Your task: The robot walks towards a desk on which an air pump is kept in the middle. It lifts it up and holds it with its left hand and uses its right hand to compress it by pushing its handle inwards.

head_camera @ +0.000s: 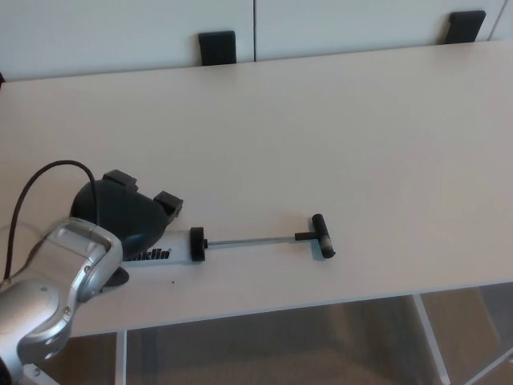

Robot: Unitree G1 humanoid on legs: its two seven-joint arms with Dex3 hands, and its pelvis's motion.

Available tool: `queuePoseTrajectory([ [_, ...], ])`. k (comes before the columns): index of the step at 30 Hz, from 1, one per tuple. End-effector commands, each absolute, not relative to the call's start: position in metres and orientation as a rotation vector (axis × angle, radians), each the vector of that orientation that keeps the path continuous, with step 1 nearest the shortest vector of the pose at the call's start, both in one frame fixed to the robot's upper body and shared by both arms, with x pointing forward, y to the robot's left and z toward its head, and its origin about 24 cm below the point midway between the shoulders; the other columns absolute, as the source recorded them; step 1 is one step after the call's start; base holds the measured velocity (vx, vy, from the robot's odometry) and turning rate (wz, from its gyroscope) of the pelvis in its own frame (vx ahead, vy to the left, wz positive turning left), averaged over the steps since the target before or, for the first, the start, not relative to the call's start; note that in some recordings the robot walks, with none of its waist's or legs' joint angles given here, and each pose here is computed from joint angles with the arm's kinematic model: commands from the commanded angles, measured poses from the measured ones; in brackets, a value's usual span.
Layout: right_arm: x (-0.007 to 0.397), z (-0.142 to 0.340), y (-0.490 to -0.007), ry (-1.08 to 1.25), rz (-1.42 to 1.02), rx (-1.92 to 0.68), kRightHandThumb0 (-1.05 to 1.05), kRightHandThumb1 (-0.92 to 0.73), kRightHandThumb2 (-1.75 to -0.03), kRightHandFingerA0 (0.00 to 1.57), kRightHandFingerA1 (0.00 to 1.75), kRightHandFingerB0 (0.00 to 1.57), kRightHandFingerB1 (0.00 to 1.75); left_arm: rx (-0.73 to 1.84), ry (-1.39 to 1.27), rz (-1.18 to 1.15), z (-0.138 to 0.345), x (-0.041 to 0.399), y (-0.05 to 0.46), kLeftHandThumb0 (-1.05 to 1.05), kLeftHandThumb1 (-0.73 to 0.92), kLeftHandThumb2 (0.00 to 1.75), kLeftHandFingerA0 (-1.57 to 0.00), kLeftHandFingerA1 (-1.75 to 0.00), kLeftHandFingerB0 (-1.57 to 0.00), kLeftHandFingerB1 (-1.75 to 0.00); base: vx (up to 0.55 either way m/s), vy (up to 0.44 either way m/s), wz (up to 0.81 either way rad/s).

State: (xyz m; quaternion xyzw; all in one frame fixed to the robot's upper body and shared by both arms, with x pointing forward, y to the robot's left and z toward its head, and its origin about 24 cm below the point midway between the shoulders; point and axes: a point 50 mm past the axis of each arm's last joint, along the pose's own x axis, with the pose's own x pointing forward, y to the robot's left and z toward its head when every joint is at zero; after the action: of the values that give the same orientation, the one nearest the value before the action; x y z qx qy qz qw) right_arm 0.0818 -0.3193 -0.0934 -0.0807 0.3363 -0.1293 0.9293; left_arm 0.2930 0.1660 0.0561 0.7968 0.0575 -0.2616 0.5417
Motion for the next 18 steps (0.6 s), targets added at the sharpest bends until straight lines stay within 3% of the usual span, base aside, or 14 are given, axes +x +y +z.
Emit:
queuePoseTrajectory([
  [1, 0.0797, -0.0893, -0.325, 0.686, -0.252, -0.188, -0.33, -0.62, -0.58, 0.76, 0.51, 0.48, 0.41, 1.991, 0.153, -0.613, 0.0505, 0.2896, 0.171, -0.27, 0.37, 0.89, -0.01, -0.48, 0.0, -0.46, 0.0, 0.0, 0.0],
  [13, 0.084, -0.0882, -0.3264, 0.683, -0.261, -0.187, -0.32, -0.61, -0.58, 0.8, 0.52, 0.49, 0.4, 1.972, 0.168, -0.634, 0.0455, 0.2884, 0.1632, -0.26, 0.41, 0.91, -0.01, -0.47, -0.01, -0.46, 0.0, 0.0, 0.0],
  [14, 0.0836, -0.088, -0.3265, 0.687, -0.258, -0.194, -0.33, -0.6, -0.57, 0.81, 0.51, 0.49, 0.4, 1.972, 0.168, -0.641, 0.0443, 0.2874, 0.1625, -0.46, 0.47, 0.65, -0.16, -0.36, -0.11, -0.32, 0.0, 0.0, 0.0],
  [16, 0.0834, -0.0879, -0.3266, 0.688, -0.256, -0.196, -0.33, -0.6, -0.57, 0.81, 0.51, 0.49, 0.4, 1.972, 0.168, -0.643, 0.0438, 0.287, 0.1622, -0.46, 0.47, 0.65, -0.16, -0.36, -0.11, -0.32, 0.0, 0.0, 0.0],
  [17, 0.0833, -0.0875, -0.3266, 0.686, -0.253, -0.201, -0.34, -0.59, -0.57, 0.79, 0.52, 0.49, 0.4, 1.969, 0.167, -0.648, 0.0422, 0.2861, 0.1616, -0.49, 0.44, 0.65, -0.27, -0.4, -0.13, -0.33, 0.0, 0.0, 0.0],
  [18, 0.0833, -0.0873, -0.3266, 0.685, -0.25, -0.204, -0.34, -0.59, -0.57, 0.79, 0.52, 0.49, 0.4, 1.966, 0.167, -0.652, 0.041, 0.2855, 0.1611, -0.49, 0.44, 0.65, -0.27, -0.4, -0.13, -0.33, 0.0, 0.0, 0.0],
])
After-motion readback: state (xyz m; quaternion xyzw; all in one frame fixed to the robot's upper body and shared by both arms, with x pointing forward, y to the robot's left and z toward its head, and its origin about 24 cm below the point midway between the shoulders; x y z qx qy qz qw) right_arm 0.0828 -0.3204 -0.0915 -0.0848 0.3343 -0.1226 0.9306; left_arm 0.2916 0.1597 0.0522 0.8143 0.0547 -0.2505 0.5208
